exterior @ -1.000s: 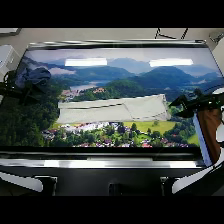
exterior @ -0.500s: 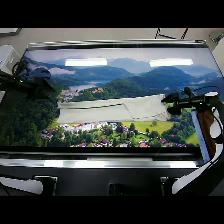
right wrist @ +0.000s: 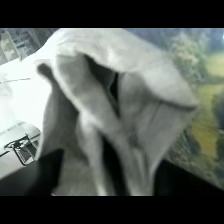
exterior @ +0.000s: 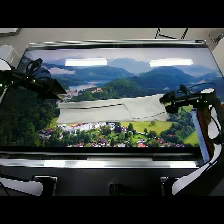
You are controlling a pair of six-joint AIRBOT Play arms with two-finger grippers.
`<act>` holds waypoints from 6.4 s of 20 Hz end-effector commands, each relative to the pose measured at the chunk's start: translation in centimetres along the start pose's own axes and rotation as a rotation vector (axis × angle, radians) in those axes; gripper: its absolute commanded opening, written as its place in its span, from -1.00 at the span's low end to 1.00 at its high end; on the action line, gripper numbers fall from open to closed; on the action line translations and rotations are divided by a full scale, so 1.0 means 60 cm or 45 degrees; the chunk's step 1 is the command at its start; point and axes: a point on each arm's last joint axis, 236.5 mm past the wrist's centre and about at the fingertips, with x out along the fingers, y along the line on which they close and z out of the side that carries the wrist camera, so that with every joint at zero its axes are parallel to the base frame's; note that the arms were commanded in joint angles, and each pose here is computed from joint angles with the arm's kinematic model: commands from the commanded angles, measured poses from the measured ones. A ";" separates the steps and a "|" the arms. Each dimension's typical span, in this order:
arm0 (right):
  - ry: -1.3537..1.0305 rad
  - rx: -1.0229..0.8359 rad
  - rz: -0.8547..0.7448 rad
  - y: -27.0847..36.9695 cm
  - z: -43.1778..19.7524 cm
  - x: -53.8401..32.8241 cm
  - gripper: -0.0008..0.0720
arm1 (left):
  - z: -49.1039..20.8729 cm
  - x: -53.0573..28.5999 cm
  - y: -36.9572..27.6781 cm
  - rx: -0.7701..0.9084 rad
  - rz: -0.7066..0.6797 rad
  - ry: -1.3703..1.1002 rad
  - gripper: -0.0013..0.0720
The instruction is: Fold the clothes and pants, and hang the long-sleeved shirts on hangers.
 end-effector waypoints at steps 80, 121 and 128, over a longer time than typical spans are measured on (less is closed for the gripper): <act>0.102 -0.402 -0.060 0.399 -0.270 0.372 -0.84 | 0.133 -0.078 -0.035 0.083 0.386 -0.787 -0.92; 0.061 -0.439 -0.045 0.256 -0.198 0.140 -0.85 | 0.062 -0.329 -0.108 0.174 0.414 -1.194 -0.91; -0.500 -0.288 -0.205 0.312 -0.072 -0.245 -0.85 | 0.063 -0.328 -0.106 0.177 0.416 -1.193 -0.91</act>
